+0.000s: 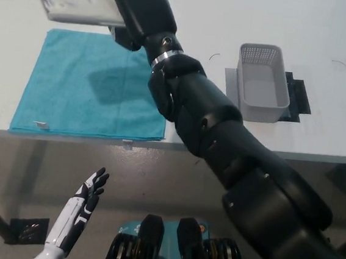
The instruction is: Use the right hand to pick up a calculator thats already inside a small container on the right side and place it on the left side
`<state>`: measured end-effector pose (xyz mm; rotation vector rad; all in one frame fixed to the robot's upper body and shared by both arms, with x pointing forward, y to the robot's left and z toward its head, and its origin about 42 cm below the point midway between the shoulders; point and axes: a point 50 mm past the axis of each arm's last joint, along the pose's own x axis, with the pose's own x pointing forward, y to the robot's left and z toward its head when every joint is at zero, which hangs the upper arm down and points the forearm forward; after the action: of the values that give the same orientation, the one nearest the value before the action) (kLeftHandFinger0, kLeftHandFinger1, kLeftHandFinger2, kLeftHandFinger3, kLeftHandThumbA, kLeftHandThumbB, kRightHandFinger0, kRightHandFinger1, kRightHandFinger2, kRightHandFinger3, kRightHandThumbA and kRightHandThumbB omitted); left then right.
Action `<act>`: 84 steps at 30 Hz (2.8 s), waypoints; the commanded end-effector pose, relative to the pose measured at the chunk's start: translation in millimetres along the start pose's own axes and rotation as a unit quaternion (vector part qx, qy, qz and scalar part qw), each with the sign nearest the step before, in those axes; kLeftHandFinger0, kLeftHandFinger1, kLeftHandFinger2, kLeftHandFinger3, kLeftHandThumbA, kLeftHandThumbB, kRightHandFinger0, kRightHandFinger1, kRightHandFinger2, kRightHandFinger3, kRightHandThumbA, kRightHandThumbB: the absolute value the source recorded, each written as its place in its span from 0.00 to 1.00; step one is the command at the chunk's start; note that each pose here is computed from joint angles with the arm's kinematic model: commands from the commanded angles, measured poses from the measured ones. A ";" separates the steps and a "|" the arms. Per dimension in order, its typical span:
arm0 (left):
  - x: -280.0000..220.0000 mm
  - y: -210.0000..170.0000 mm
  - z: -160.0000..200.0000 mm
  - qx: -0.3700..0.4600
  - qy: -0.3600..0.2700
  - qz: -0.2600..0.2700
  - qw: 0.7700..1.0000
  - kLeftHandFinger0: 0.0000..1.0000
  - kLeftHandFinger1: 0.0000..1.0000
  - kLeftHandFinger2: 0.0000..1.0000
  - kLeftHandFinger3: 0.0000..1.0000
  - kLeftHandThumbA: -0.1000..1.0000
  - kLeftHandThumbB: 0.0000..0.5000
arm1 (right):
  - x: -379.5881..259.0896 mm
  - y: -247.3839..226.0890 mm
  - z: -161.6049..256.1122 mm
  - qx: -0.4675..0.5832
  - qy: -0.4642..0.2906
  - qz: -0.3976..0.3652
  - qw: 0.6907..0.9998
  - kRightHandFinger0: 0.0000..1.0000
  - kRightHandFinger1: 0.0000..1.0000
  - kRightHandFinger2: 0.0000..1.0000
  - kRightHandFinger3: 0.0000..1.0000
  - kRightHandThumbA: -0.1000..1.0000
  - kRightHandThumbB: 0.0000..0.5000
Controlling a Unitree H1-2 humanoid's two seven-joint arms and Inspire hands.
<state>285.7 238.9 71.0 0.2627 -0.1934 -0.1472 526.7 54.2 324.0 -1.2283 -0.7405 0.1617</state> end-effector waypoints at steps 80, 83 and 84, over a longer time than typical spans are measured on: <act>-5.0 0.5 8.6 0.015 -0.025 -0.033 0.999 1.00 1.00 1.00 1.00 1.00 0.12 | 16.3 -164.7 -70.5 0.278 -0.011 0.140 0.950 1.00 1.00 1.00 1.00 0.78 0.99; -4.4 -0.4 8.9 0.011 -0.025 -0.033 0.999 1.00 1.00 1.00 1.00 1.00 0.12 | -2.0 -180.0 -73.2 0.290 -0.034 0.099 0.951 1.00 1.00 1.00 1.00 0.87 0.92; -4.1 -0.2 8.4 0.010 -0.026 -0.033 0.999 1.00 1.00 1.00 1.00 1.00 0.10 | -13.3 -184.9 -73.6 0.308 -0.041 0.076 0.948 1.00 1.00 1.00 1.00 0.95 0.94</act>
<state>279.1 230.0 68.6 0.2738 -0.1837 -0.2160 554.1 -40.4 401.7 -0.7963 -0.3569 0.4647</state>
